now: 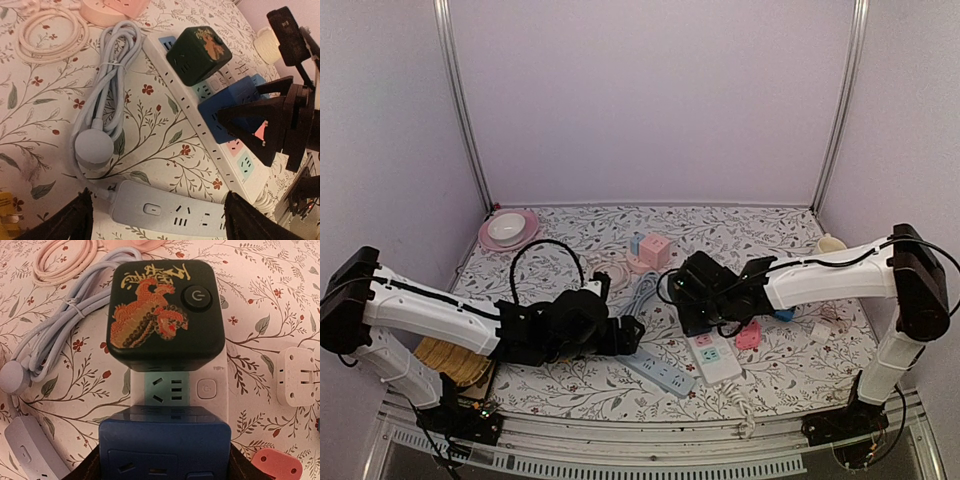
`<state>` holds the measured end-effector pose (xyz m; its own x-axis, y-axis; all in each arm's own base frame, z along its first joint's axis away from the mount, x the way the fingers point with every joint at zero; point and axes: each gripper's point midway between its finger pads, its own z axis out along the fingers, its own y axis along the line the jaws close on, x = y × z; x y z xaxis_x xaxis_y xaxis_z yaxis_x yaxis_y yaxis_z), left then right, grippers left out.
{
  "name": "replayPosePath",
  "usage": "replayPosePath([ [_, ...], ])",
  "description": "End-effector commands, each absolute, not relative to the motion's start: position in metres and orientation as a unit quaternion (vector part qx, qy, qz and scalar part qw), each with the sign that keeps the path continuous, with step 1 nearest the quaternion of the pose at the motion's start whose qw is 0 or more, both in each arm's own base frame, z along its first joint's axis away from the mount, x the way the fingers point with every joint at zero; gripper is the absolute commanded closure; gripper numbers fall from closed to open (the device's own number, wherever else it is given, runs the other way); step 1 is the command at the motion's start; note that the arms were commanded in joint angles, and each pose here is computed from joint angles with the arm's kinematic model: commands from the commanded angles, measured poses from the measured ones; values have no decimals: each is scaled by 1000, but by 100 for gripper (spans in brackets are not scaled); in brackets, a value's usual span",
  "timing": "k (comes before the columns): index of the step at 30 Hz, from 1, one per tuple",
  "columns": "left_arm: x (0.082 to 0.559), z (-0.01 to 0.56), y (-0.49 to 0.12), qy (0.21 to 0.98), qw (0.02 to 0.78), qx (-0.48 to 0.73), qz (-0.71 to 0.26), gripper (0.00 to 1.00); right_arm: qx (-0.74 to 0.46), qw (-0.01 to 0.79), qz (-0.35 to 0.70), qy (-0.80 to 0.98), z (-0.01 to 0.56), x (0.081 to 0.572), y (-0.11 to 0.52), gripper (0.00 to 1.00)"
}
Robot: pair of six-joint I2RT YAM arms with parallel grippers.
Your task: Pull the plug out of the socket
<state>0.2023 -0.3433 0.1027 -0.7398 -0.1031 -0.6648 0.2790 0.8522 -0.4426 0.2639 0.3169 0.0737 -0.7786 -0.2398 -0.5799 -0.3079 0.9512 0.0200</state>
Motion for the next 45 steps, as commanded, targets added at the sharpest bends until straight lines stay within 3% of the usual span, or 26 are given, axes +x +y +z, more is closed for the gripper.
replayPosePath([
  [1,202,104,-350,889,357,50,-281,9,-180,313,69,930,87,248,321,64],
  [15,221,103,-381,895,345,68,-275,9,-222,299,147,916,86,201,304,66],
  [27,251,103,-411,903,341,71,-251,9,-227,297,149,915,83,189,308,66],
  [45,256,38,-369,936,315,66,-140,9,-224,327,163,904,114,198,328,66],
])
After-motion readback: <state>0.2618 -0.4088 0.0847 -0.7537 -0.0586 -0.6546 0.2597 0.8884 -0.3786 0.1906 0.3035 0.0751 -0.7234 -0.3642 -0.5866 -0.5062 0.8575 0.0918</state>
